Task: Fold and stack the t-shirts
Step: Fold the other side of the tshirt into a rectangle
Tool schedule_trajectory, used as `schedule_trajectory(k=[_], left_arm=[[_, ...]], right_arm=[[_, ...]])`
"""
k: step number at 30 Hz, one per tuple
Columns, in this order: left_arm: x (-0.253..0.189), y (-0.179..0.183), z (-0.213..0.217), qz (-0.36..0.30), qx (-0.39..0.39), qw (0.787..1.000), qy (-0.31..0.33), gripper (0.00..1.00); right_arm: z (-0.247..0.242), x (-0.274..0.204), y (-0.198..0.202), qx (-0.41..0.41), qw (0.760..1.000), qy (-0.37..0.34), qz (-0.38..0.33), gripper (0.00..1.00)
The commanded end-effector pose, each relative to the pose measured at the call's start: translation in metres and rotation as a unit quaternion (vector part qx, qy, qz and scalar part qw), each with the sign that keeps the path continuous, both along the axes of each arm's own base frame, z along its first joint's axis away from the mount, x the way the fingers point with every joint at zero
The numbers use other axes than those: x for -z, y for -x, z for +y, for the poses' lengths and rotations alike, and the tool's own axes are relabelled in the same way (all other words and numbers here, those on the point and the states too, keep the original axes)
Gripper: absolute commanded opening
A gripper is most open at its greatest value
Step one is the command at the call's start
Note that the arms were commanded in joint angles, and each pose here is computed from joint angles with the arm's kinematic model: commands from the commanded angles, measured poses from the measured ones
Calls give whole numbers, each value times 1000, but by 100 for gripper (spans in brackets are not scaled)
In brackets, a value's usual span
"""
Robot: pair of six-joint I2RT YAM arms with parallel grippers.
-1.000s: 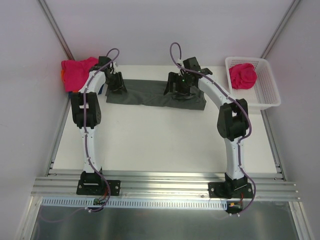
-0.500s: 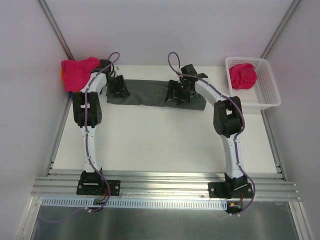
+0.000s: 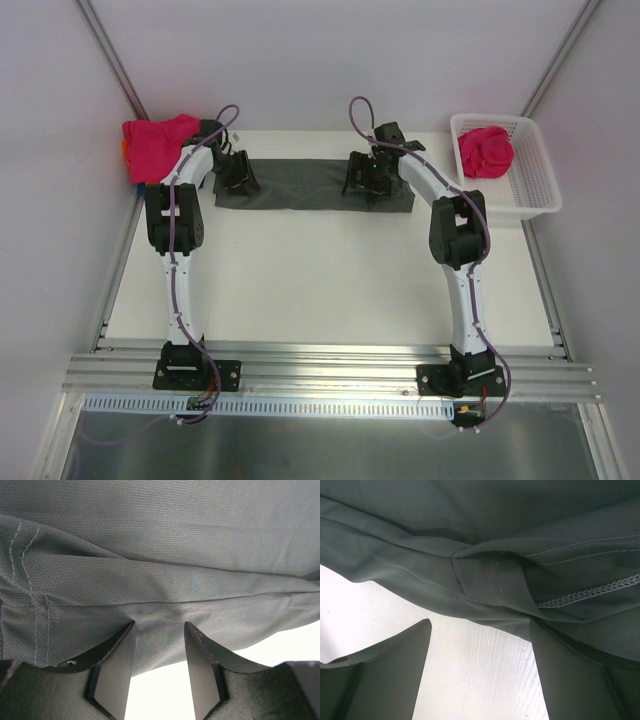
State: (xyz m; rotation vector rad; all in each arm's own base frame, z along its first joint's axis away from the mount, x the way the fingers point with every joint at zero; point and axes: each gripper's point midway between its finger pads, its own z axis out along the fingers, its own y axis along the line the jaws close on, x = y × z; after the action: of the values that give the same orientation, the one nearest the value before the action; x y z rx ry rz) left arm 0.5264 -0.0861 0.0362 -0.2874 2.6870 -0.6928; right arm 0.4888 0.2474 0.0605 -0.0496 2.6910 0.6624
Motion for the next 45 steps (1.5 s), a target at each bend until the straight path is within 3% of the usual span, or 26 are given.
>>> schedule_trajectory(k=[1,27,45], left_arm=[[11,13,2,27,-3,1000,-1,44],[4,25,-9,28,17,999,-8,44],[2,27,-11,27,20,999,-7,44]], right_arm=[[-2,-32,-11,4,999,-8,-35,84],[-5,-40,-56,10,994,18,-107,84],[-43,-51,-51,24,994,36,-105,83]])
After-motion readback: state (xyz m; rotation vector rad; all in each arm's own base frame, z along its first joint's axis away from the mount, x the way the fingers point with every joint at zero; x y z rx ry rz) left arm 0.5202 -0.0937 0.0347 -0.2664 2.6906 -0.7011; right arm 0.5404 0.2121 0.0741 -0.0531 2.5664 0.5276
